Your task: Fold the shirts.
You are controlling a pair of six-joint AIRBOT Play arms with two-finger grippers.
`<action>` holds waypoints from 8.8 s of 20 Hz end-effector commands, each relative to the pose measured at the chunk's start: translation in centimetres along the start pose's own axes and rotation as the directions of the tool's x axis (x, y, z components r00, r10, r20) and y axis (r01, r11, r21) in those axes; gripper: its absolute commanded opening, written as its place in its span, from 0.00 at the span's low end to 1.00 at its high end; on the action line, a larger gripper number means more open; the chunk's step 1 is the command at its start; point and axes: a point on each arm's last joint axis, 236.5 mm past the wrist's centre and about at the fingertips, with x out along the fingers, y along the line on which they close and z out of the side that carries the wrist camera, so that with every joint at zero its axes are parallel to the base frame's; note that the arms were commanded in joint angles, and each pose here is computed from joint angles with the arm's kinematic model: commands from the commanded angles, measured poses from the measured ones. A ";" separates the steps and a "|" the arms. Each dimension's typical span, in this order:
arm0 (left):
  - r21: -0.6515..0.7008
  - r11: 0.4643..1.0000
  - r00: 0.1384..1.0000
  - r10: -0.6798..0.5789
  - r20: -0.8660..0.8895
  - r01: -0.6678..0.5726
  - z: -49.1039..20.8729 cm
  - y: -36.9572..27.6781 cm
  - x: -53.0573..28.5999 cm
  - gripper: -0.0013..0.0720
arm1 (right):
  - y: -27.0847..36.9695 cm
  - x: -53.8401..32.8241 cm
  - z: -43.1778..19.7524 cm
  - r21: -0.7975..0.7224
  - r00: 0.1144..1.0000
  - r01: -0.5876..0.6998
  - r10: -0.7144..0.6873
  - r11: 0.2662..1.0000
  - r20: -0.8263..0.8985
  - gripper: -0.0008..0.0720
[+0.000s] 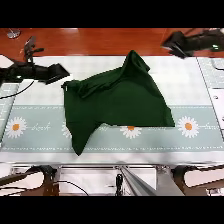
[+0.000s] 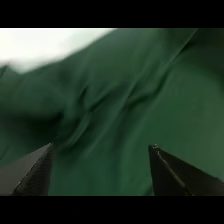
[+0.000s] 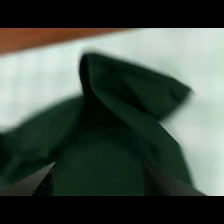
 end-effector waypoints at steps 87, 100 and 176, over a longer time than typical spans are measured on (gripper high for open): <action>0.037 0.999 0.932 -0.004 0.363 -0.011 3.5 -6.3 -5.7 0.05 | 5.2 -6.2 -2.3 -0.121 0.956 0.097 -0.058 0.988 0.287 0.04; -0.167 0.985 0.994 0.061 0.094 -0.045 0.4 2.7 0.0 0.98 | -1.2 0.7 -0.7 0.151 0.985 -0.172 0.164 0.973 0.061 0.87; 0.261 0.777 0.315 -0.085 0.945 -0.573 -3.2 -26.3 -50.6 0.05 | 21.7 -43.4 -12.9 -0.330 0.670 0.388 -0.017 0.860 0.742 0.04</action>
